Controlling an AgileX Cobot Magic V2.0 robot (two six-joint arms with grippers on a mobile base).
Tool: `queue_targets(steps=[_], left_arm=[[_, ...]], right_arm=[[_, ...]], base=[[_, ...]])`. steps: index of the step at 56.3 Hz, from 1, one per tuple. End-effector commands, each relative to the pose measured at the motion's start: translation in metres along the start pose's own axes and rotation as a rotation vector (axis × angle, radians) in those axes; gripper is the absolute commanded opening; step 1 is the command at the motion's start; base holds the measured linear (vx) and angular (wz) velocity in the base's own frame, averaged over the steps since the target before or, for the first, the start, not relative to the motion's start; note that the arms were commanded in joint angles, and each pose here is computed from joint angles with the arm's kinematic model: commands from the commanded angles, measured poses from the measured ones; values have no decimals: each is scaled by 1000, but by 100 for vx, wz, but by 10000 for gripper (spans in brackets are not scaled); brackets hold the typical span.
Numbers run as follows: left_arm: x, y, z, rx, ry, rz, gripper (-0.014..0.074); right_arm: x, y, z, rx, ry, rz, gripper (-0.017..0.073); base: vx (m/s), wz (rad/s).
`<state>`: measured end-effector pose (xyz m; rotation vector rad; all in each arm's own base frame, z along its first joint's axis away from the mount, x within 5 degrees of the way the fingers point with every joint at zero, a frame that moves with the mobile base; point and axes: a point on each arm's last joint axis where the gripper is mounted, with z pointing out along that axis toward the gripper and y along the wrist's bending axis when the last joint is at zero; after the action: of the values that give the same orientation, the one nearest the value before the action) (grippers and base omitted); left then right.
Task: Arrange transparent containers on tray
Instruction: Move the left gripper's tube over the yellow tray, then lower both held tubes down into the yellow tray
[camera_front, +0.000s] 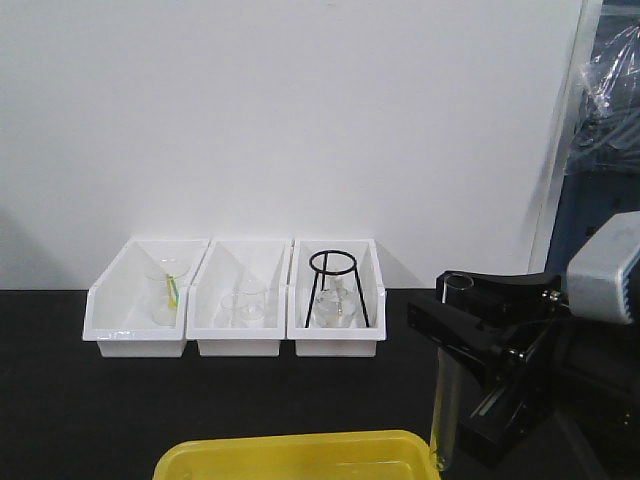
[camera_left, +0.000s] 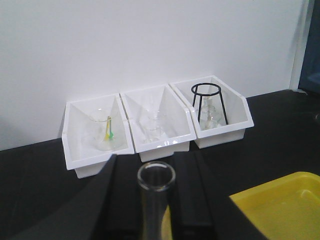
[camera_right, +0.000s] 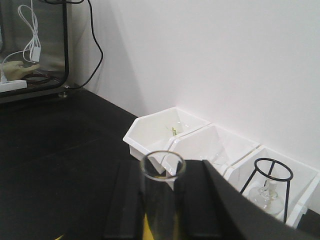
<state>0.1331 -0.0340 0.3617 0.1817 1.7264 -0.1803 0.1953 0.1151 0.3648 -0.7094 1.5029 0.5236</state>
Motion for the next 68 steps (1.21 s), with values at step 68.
queue_targets(steps=[68], left_arm=[[114, -49, 230, 138, 912, -555, 6]], right_arm=[[-13, -1, -5, 18, -32, 39, -13]], base=[[0, 0]])
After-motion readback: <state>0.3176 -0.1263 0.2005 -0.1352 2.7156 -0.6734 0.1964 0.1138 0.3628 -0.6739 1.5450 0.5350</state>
